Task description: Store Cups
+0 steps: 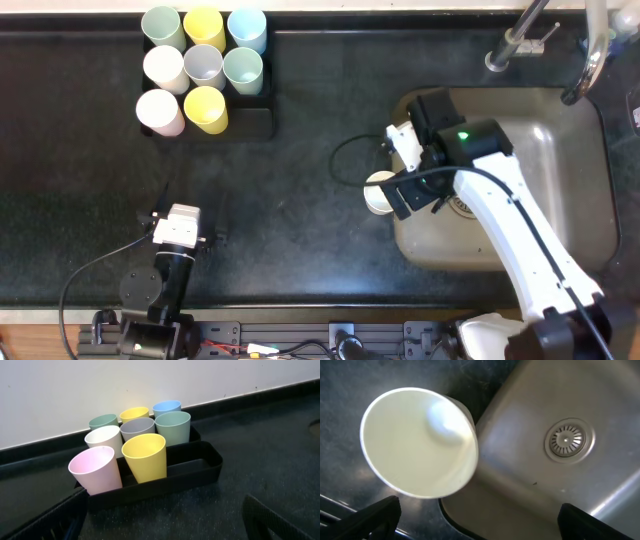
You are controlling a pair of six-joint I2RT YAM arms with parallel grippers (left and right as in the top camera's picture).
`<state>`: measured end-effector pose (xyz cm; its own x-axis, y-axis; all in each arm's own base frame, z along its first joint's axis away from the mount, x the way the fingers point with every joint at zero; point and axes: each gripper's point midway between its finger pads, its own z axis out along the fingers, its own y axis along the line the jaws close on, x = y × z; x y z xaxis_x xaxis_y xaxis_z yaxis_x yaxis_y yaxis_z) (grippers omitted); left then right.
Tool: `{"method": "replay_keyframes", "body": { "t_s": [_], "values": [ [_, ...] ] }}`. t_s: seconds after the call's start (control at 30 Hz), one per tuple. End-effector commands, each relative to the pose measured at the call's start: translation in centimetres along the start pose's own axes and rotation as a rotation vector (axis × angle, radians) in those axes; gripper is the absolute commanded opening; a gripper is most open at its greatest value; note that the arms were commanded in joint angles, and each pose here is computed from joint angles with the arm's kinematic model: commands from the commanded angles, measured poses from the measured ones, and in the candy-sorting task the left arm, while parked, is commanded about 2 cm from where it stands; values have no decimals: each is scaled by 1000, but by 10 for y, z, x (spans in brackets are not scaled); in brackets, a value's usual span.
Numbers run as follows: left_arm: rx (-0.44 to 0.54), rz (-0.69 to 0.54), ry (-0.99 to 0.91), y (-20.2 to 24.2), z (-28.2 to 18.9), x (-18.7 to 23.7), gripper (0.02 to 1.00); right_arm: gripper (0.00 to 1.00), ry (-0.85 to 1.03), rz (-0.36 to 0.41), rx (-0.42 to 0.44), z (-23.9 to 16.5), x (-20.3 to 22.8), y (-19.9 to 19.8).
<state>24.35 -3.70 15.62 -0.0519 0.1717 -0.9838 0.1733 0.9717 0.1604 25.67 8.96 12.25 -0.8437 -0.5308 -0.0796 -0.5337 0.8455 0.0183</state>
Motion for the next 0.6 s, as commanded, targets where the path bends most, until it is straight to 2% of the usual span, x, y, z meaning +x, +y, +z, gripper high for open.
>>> {"method": "replay_keyframes", "body": {
  "t_s": [0.03, 0.3, 0.6],
  "values": [
    [-6, 14, -3, 1, -1, 0, 1000, 998, -51, -16, -4, -5, -21, -4],
    [-6, 14, -3, 1, -1, 0, 998, 998, -70, 15, 0, 1, -36, -18],
    [-6, 14, -3, 1, -1, 0, 1000, 996, -17, 8, -15, 19, -40, -19]
  ]
}}
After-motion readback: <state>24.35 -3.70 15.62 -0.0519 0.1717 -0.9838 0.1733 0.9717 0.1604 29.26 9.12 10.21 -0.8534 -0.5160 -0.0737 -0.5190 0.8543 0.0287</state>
